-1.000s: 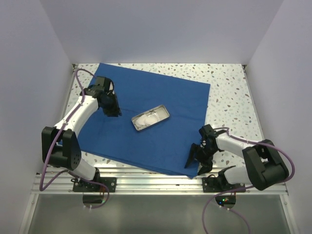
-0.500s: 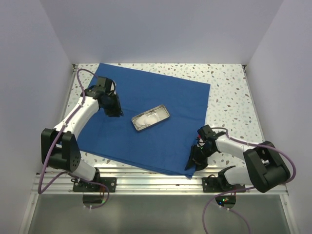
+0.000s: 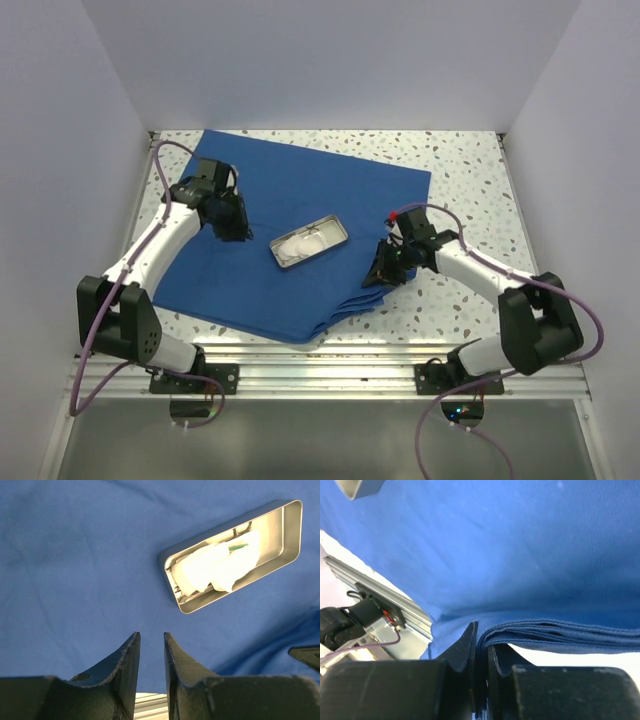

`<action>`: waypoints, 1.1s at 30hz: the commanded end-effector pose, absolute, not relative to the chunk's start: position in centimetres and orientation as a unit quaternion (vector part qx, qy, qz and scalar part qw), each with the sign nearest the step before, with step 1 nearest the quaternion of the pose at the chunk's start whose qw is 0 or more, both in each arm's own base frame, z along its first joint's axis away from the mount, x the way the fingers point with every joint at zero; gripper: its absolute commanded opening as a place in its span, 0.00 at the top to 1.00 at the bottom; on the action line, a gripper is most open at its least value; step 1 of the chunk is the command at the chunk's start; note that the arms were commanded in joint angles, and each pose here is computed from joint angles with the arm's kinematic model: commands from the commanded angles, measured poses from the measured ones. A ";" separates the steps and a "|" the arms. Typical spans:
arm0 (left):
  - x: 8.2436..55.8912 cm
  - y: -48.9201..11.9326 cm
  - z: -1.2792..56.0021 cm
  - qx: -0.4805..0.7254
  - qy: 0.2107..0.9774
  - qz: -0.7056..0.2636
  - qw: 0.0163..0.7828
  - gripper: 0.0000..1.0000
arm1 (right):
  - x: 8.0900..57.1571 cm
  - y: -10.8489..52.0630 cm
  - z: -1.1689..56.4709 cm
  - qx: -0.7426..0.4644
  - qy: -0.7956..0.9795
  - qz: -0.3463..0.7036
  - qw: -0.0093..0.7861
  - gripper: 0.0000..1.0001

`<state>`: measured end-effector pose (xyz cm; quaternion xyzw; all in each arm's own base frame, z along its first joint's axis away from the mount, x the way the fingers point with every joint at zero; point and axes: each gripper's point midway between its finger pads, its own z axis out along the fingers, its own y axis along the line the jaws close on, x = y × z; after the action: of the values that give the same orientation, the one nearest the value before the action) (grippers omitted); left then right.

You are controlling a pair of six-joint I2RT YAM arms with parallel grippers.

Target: Prepare the surgical pack

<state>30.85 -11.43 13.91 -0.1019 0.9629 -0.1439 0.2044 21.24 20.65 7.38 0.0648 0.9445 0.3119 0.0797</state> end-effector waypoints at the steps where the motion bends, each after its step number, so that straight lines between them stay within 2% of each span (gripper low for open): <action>1: 30.2 -11.1 15.0 -0.111 0.961 -0.138 0.211 0.70 | 21.5 21.1 7.5 0.052 0.945 0.317 0.055 0.96; 9: 31.5 -10.9 15.7 -0.108 0.963 -0.125 0.212 0.70 | 22.7 23.3 10.5 0.041 0.931 0.362 0.032 1.00; 13: 32.5 -10.5 15.7 -0.109 0.964 -0.109 0.216 0.70 | 25.4 24.9 13.2 0.037 0.923 0.382 0.041 1.00; 21: 34.1 -9.8 16.5 -0.108 0.962 -0.086 0.235 0.70 | 28.7 26.4 14.5 0.050 0.922 0.382 0.038 1.00; 33: 35.5 -8.0 17.3 -0.119 0.958 -0.052 0.255 0.69 | 37.3 29.5 17.7 0.087 0.912 0.394 0.075 1.00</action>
<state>34.67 -9.04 15.82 -0.1201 0.9623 -0.0670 0.2345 34.57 28.83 14.88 0.0706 0.9221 0.3773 0.0487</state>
